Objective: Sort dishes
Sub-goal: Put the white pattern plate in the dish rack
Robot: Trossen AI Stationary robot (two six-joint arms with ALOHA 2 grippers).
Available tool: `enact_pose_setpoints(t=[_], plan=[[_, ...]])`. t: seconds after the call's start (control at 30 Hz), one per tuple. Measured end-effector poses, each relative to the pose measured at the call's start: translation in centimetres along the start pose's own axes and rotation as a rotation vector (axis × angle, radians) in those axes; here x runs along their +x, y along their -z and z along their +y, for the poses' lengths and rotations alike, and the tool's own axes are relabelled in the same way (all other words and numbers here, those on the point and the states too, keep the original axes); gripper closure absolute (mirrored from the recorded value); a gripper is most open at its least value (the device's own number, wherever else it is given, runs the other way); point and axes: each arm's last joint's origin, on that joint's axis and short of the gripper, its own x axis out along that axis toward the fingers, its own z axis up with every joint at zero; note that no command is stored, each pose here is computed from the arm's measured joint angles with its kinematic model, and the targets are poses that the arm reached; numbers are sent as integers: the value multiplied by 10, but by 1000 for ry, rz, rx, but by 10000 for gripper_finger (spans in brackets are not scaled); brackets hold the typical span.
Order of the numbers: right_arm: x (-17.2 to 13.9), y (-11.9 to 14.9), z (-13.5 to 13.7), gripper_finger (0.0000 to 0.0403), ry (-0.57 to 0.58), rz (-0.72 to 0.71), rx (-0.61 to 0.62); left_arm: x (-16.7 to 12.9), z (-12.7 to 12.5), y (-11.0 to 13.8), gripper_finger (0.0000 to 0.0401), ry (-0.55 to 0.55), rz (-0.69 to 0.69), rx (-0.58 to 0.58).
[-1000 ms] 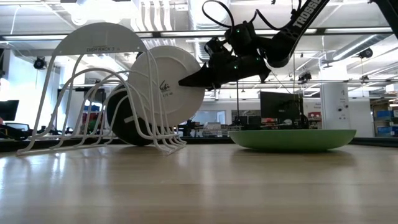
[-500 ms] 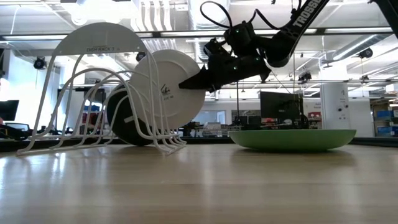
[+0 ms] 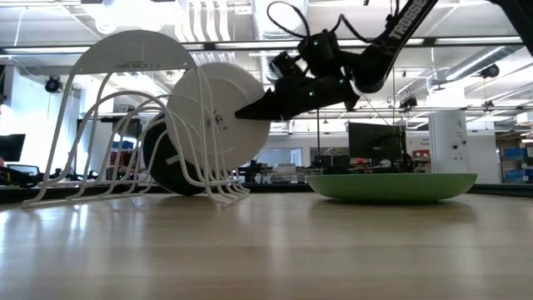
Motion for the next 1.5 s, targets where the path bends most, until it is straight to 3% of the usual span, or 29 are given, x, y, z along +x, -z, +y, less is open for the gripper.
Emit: enact_pose_setpoints(t=[0.27,0.7,1.33,1.5], plan=[[24,9,-6,379,-7,20,78,0,0,1,117,1,3,6],[43,15,-12,379,-36,40,107,0,-1,2,117,3,9,12],[54,18,-15,379,-52,70,106,0,-2,4,117,10,15,-1],[54,18,-15,341,-42,74,111,1,-3,4,117,10,17,3]])
